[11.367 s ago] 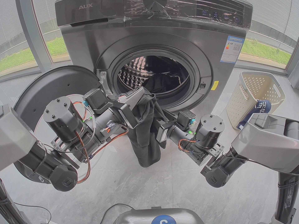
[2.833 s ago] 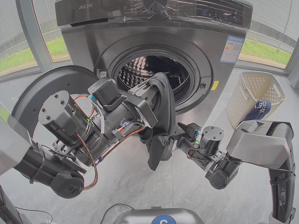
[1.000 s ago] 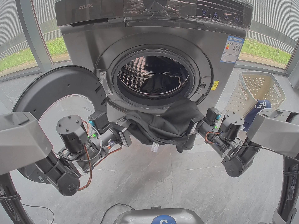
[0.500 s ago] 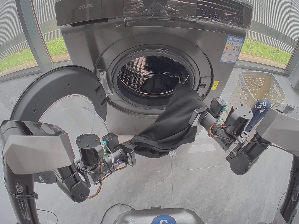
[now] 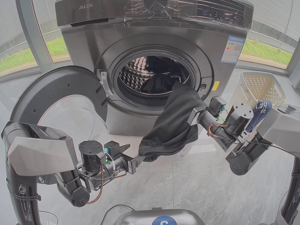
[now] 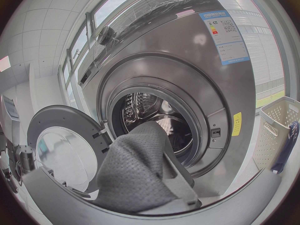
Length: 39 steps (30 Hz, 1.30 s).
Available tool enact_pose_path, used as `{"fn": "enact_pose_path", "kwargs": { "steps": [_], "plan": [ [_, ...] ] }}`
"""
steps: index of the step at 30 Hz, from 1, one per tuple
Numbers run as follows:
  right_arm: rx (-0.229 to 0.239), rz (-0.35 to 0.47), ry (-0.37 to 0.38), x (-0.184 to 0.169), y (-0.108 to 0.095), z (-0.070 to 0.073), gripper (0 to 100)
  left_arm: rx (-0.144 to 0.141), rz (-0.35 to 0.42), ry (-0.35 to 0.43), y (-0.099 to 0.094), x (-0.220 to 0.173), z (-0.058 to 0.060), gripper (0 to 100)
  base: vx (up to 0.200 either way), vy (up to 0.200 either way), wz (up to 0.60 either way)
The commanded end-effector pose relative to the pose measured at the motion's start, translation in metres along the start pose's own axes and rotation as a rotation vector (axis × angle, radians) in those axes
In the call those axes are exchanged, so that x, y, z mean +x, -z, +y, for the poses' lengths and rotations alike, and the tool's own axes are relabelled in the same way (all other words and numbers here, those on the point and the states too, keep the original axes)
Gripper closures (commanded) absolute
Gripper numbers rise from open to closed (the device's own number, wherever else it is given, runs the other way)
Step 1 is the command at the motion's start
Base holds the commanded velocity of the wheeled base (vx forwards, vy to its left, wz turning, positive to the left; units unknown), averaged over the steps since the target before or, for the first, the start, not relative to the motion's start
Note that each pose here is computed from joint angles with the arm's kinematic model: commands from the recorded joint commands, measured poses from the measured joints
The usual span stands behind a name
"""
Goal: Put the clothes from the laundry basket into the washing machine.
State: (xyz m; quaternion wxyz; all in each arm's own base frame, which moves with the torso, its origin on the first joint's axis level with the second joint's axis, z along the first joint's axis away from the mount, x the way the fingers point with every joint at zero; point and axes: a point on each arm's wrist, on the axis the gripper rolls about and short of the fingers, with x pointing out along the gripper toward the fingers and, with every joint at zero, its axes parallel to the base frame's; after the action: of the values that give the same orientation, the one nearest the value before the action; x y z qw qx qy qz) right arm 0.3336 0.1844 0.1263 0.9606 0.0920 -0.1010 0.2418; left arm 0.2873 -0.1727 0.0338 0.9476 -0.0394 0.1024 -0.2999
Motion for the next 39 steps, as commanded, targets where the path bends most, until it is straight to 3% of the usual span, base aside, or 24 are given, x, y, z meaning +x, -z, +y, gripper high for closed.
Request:
{"fn": "enact_pose_path", "kwargs": {
  "steps": [1,12,15,20,28,39],
  "plan": [
    [0.004,-0.068,-0.010,0.008,-0.012,0.004,100,0.000,0.202,0.008,0.042,-0.023,-0.005,0,0.000,0.000,0.00],
    [0.014,-0.070,-0.027,0.010,-0.010,0.012,100,0.019,0.259,0.049,0.055,-0.028,-0.017,0,0.000,0.000,0.00],
    [0.020,-0.059,-0.039,0.008,-0.007,0.017,100,0.025,0.238,0.062,0.052,-0.023,-0.021,0,0.000,0.000,0.00],
    [0.031,-0.046,-0.066,0.008,-0.002,0.030,100,0.055,0.127,0.093,0.037,0.002,-0.028,0,0.000,0.000,0.00],
    [0.048,-0.014,-0.101,0.007,0.012,0.045,100,0.064,-0.010,0.153,0.018,0.031,-0.048,0,0.000,0.000,0.00],
    [0.079,-0.009,-0.093,0.004,0.014,0.060,100,0.072,-0.061,0.140,0.018,0.053,-0.044,0,0.000,0.000,0.00]
  ]
}}
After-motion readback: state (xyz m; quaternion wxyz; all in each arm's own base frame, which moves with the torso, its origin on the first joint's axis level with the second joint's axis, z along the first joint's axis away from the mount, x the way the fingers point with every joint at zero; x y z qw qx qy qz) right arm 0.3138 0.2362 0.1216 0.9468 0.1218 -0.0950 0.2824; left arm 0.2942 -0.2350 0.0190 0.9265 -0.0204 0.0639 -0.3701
